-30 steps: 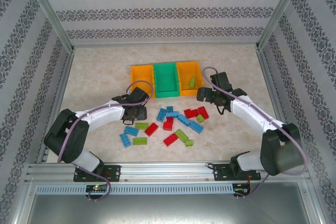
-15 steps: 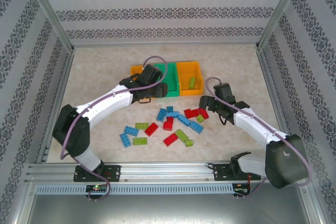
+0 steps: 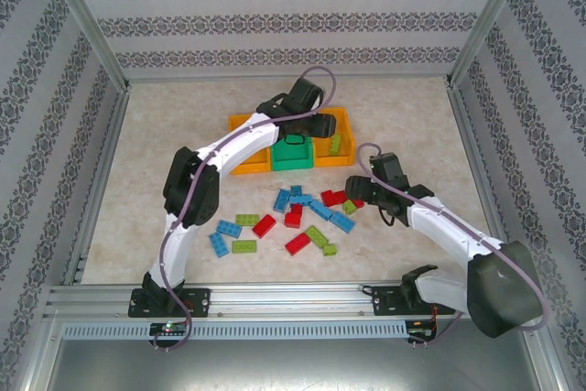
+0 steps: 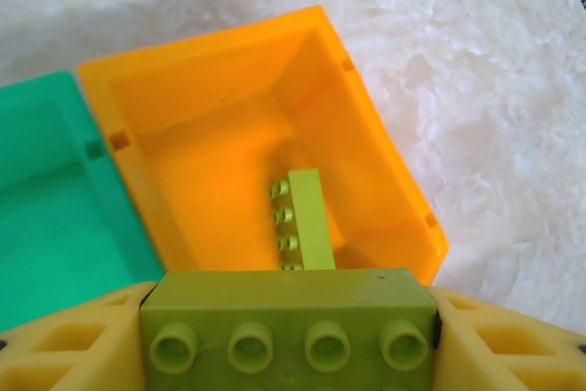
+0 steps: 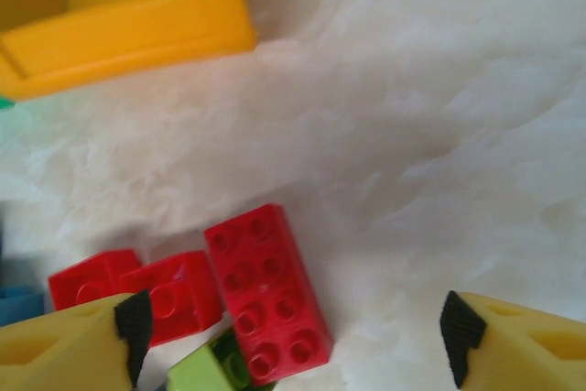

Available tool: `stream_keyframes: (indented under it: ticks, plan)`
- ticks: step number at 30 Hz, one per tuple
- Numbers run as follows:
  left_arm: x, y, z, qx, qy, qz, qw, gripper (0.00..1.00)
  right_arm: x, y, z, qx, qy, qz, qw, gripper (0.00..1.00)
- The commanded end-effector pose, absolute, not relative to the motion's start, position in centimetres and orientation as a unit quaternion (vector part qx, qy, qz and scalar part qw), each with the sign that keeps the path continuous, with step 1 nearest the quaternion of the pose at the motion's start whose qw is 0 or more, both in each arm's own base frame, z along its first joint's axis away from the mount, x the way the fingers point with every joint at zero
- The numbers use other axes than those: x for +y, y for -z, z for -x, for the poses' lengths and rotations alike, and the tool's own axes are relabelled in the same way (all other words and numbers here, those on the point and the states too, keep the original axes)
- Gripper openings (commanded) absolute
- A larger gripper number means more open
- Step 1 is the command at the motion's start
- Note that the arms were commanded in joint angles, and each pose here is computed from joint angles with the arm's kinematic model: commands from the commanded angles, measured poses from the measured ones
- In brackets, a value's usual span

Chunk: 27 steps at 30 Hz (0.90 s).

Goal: Sort the legos into containers by color

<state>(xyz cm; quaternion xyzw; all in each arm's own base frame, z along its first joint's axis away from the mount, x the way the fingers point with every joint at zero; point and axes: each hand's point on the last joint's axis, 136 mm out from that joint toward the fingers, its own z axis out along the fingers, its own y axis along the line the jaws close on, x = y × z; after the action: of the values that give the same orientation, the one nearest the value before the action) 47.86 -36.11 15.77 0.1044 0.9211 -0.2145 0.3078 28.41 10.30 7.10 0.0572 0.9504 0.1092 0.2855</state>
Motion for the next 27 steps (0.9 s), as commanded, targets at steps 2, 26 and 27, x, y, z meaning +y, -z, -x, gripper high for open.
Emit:
stream_keyframes:
  ticks: [2, 26, 27]
  plan:
    - [-37.7, -15.3, -48.1, 0.923, 0.216, -0.132, 0.29, 0.2, 11.6, -4.7, -26.4, 0.965, -0.104, -0.051, 0.237, 0.8]
    - [-38.1, -12.5, -47.7, 0.938, 0.219, -0.114, 0.242, 0.52, 13.5, -3.3, -25.1, 0.975, -0.052, 0.007, 0.214, 0.51]
    - [-38.1, -12.7, -47.7, 0.938, 0.219, -0.114, 0.244, 0.54, 13.5, -3.3, -25.2, 0.975, -0.049, 0.008, 0.215, 0.51]
